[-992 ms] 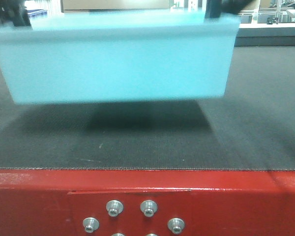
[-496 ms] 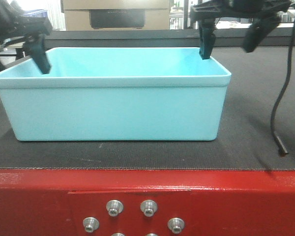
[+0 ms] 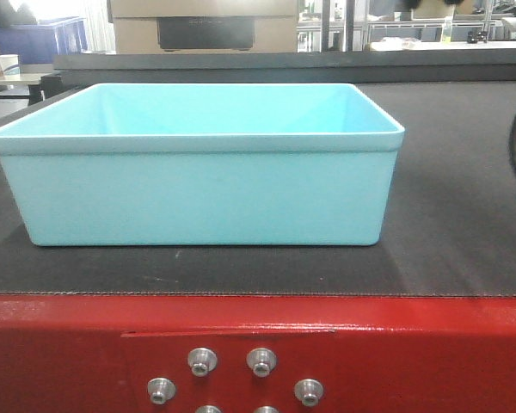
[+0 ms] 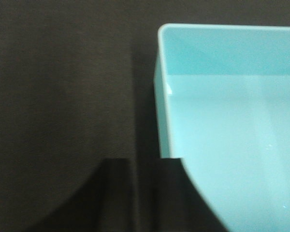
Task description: Fetch blue bin and place on conveyor start
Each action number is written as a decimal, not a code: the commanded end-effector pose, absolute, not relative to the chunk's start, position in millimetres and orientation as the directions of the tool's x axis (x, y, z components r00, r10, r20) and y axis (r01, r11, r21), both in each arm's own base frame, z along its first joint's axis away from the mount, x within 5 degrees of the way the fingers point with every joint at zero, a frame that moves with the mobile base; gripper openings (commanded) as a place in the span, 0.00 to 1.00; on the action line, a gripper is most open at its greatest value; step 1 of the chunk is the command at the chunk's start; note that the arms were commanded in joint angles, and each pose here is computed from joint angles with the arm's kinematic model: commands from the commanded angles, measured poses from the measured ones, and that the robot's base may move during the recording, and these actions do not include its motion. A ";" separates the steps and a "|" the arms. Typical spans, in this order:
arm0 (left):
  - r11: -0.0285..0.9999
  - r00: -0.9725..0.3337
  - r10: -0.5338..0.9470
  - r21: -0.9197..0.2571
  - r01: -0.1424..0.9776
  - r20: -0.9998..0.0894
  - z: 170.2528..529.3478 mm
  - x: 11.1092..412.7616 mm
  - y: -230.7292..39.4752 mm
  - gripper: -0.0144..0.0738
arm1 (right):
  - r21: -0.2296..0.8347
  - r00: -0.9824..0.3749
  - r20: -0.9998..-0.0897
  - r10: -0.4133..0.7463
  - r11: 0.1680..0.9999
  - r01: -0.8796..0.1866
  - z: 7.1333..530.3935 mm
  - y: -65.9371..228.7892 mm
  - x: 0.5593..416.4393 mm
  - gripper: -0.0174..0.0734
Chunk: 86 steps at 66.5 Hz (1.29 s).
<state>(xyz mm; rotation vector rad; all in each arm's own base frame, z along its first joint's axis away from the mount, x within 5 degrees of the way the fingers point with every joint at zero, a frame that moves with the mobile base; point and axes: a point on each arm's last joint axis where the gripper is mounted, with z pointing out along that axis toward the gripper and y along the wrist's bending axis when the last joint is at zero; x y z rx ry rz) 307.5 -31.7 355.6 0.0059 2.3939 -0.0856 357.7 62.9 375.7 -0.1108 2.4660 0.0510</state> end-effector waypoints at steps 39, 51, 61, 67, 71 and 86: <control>1.000 -0.491 -0.015 -0.017 0.000 -0.871 311.1 187.9 -3.1 0.04 | 0.018 -0.624 -0.781 0.011 1.000 -0.004 319.6 12.5 243.6 0.01; 1.000 -0.316 0.019 0.017 0.010 -0.948 310.7 149.0 -1.7 0.04 | 0.026 -0.465 -0.885 0.011 0.999 -0.026 306.6 10.7 195.6 0.01; 1.000 -0.192 0.017 0.015 0.010 -0.981 315.9 121.4 -1.3 0.04 | -0.002 -0.305 -0.952 -0.016 0.999 -0.047 314.4 8.5 155.6 0.01; 1.000 -0.133 0.016 0.014 0.009 -0.991 321.2 108.1 -1.0 0.04 | -0.005 -0.212 -0.977 -0.015 0.999 -0.049 324.1 7.3 136.1 0.01; 1.000 -0.096 0.015 0.014 0.009 -0.995 325.1 100.7 -0.9 0.04 | -0.004 -0.156 -0.988 -0.011 0.999 -0.048 331.0 6.5 124.0 0.01; 1.000 -0.037 0.013 0.013 0.008 -0.999 330.7 88.6 -0.6 0.04 | -0.002 -0.035 -0.999 -0.004 0.999 -0.050 344.3 5.4 103.6 0.01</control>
